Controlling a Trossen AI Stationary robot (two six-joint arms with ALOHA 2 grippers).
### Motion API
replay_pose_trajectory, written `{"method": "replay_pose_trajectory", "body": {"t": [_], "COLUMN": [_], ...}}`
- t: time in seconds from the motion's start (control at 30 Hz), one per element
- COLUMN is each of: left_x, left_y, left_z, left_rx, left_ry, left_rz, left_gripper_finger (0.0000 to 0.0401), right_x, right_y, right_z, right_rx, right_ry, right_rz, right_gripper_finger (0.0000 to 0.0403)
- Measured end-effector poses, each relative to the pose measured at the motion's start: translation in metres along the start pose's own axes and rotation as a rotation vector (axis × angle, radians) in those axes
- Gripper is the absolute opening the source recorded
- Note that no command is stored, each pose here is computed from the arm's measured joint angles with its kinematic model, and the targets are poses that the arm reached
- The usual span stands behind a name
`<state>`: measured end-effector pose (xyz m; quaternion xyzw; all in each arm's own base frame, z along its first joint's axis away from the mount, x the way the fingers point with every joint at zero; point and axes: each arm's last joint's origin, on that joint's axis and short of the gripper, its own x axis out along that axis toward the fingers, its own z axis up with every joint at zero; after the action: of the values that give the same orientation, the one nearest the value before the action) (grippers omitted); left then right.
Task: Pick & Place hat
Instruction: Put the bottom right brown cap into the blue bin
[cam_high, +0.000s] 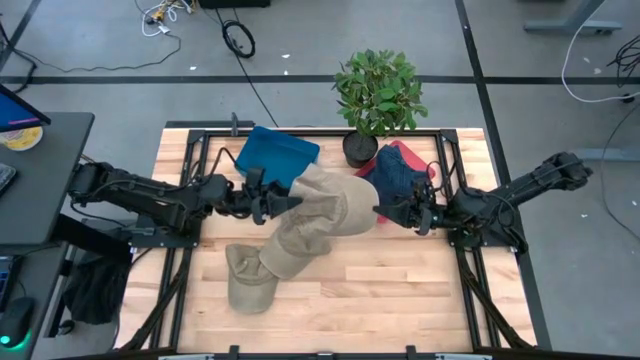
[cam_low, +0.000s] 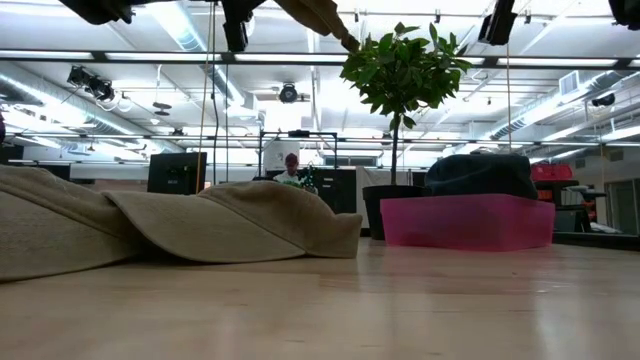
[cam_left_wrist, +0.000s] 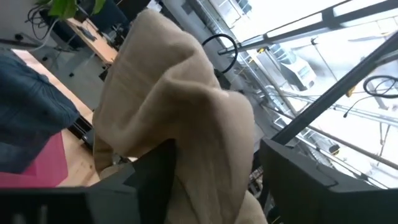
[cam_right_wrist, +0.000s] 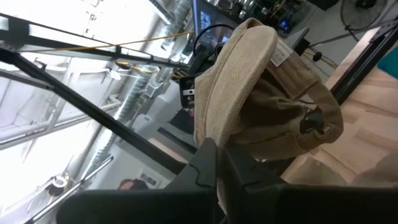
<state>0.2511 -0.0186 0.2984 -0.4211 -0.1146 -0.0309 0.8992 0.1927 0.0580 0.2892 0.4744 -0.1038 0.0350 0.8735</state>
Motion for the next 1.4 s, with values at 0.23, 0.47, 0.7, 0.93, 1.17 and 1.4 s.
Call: {"method": "replay_pose_trajectory", "body": {"t": [0.23,0.47,0.7,0.93,1.17,1.4], "left_x": [0.0,0.002,0.002,0.002,0.004,0.005], "left_y": [-0.004,-0.007,-0.007,-0.011,-0.007,0.01], "left_z": [0.004,0.006,0.006,0.012,0.029,0.053], "left_rx": [0.065,0.016,0.005,-0.003,-0.002,0.0], "left_ry": [-0.041,0.003,0.007,-0.029,-0.077,-0.119], "left_rz": [-0.034,-0.079,-0.086,-0.148,-0.168,-0.116], "left_gripper_finger": [0.0113,0.0009,0.0005,0.0004,0.0003,0.0003], "right_x": [0.001,0.002,0.002,0.001,-0.001,-0.006], "right_y": [-0.002,-0.005,-0.002,-0.006,-0.013,-0.025], "right_z": [0.002,0.001,0.0,-0.004,-0.012,-0.023], "right_rx": [0.005,0.015,0.015,0.021,0.056,0.045], "right_ry": [0.02,0.046,0.121,0.173,0.315,0.427], "right_rz": [0.015,-0.001,0.073,0.04,-0.004,-0.139], "right_gripper_finger": [0.0,0.0012,0.0119,0.0264,0.0329,0.0316]}}
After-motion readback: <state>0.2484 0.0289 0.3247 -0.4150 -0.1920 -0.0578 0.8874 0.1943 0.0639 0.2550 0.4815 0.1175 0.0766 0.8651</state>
